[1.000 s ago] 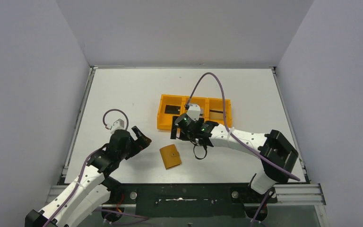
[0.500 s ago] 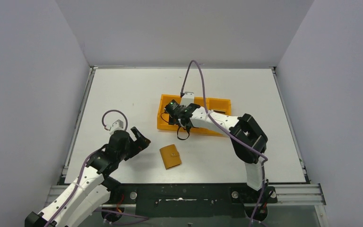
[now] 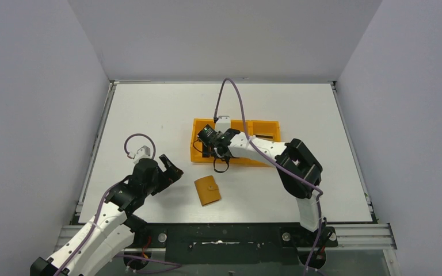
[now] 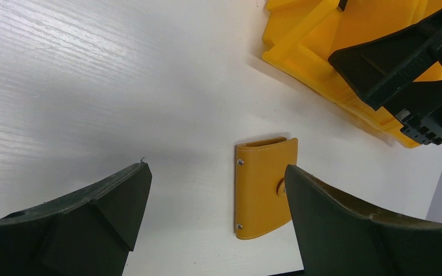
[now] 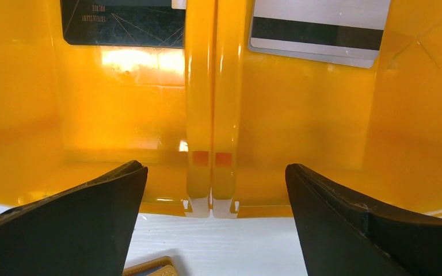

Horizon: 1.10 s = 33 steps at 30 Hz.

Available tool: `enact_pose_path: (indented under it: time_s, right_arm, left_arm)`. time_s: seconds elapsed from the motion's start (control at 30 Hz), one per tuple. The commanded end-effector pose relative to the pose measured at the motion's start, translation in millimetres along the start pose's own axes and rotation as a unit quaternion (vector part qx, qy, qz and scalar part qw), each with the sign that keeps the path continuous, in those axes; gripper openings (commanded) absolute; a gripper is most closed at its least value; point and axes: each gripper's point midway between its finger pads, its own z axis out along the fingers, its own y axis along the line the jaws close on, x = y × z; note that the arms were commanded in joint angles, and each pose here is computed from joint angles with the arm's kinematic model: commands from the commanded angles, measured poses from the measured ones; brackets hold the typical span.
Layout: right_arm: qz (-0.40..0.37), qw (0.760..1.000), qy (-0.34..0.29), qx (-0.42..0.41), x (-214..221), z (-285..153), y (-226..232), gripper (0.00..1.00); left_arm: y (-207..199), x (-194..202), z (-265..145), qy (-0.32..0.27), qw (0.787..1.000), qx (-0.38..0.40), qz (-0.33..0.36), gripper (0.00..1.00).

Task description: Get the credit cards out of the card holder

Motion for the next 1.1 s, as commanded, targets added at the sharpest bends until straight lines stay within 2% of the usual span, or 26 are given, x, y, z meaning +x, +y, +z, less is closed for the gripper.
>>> enact_pose_path:
  time_s: [0.0, 0.13, 0.3, 0.57, 0.73, 0.83, 1.07]
  right_arm:
    - [0.007, 0.999, -0.035, -0.032, -25.3, -25.0, 9.8, 0.95]
    - [0.008, 0.997, -0.063, -0.043, -39.5, -51.7, 3.7, 0.96]
    - [0.019, 0.996, -0.068, -0.06, -30.6, -72.9, -12.2, 0.97]
    - [-0.001, 0.983, -0.031, -0.179, 35.0, -97.6, 12.6, 0.91]
    - [-0.049, 0.973, -0.001, -0.226, 74.5, -107.7, 42.1, 0.84]
    - [-0.081, 0.971, 0.01, -0.224, 93.2, -110.7, 54.4, 0.8]
    - [-0.107, 0.984, 0.029, -0.142, 117.9, -88.6, 43.0, 0.71]
  left_arm:
    - [-8.9, -7.5, -0.3, -0.01, 1.0, 0.013, -0.003, 0.87]
    - [-9.5, -5.8, -0.1, -0.005, 1.0, 0.014, 0.0, 0.87]
    - [-10.5, -6.0, 0.1, -0.006, 1.0, 0.017, -0.003, 0.87]
    - [-13.7, -0.6, 3.5, 0.007, 1.0, 0.027, -0.005, 0.82]
    - [-16.5, 4.3, 5.0, 0.018, 0.999, 0.037, -0.006, 0.8]
    - [-16.7, 5.3, 4.9, 0.02, 0.999, 0.038, -0.008, 0.79]
    - [-17.4, 8.6, 4.7, 0.027, 0.999, 0.043, -0.01, 0.75]
